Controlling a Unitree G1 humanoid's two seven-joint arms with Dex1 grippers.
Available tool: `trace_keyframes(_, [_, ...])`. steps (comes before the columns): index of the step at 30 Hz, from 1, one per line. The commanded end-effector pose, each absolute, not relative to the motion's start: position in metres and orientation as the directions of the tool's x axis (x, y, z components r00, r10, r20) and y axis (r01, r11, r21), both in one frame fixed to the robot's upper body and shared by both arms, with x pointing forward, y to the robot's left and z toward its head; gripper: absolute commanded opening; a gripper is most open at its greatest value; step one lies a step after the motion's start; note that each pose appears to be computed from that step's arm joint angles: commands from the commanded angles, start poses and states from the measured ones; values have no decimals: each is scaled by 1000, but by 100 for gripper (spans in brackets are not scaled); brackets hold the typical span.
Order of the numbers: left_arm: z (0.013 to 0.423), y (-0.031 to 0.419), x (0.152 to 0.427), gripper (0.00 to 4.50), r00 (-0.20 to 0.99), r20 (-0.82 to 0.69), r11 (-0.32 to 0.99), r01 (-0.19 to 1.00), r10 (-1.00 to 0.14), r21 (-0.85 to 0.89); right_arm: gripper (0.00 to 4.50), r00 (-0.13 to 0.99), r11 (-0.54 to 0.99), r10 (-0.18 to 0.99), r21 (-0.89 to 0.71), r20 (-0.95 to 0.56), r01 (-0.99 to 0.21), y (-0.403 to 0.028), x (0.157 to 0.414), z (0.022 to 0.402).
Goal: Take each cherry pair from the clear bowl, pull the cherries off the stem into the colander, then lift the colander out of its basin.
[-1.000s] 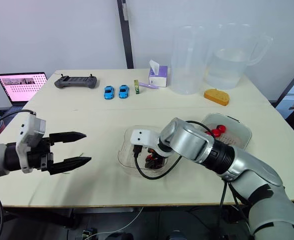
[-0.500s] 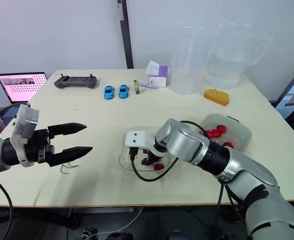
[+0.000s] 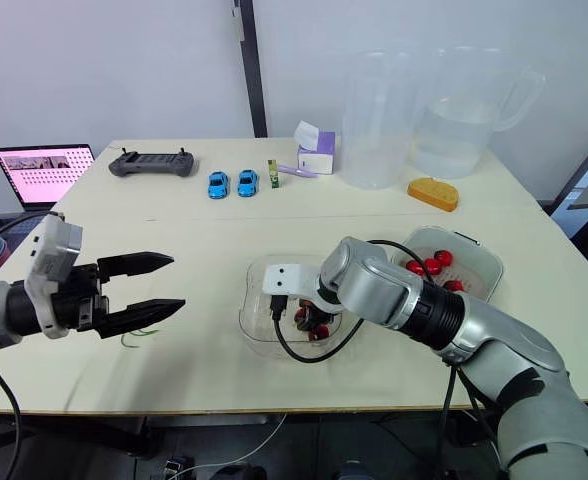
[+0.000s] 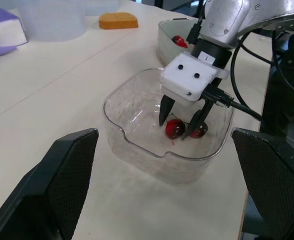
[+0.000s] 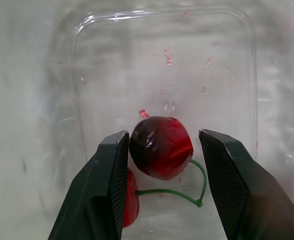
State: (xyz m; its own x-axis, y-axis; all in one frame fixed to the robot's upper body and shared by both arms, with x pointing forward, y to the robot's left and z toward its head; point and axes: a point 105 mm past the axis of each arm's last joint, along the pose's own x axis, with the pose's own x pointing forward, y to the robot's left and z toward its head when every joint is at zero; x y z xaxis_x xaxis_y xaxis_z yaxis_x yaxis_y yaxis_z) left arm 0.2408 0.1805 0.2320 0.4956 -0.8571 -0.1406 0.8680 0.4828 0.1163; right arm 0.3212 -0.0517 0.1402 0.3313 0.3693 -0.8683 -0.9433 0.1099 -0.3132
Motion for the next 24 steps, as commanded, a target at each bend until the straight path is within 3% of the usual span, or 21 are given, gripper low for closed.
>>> trace_keyframes(1, [239,178,239,450,487,-140,464,870,-862,165,119,360,100,381,-349,-852,-932,-47,322,149])
trace_keyframes(2, [239,178,239,450,487,-140,465,870,-862,166,81,359,97,384,-349,-851,-932,-46,322,149])
trace_keyframes(5, [239,178,239,450,487,-141,464,870,-862,167,81,355,66,416,-362,-837,-930,-38,321,155])
trace_keyframes(10, [238,177,241,450,485,-142,463,871,-863,166,81,327,-122,491,-435,-808,-892,-19,316,168])
trace_keyframes(13, [238,176,241,450,481,-143,459,873,-865,167,81,319,-303,483,-497,-816,-813,-13,312,172])
trace_keyframes(17, [238,174,243,450,479,-142,455,874,-866,169,81,346,-401,457,-537,-819,-742,-14,322,171])
trace_keyframes(20, [237,173,243,450,475,-143,451,876,-868,171,196,337,-430,460,-538,-821,-725,-12,324,173])
trace_keyframes(24, [237,172,244,450,471,-144,447,878,-870,169,397,344,-442,479,-561,-808,-700,-12,324,186])
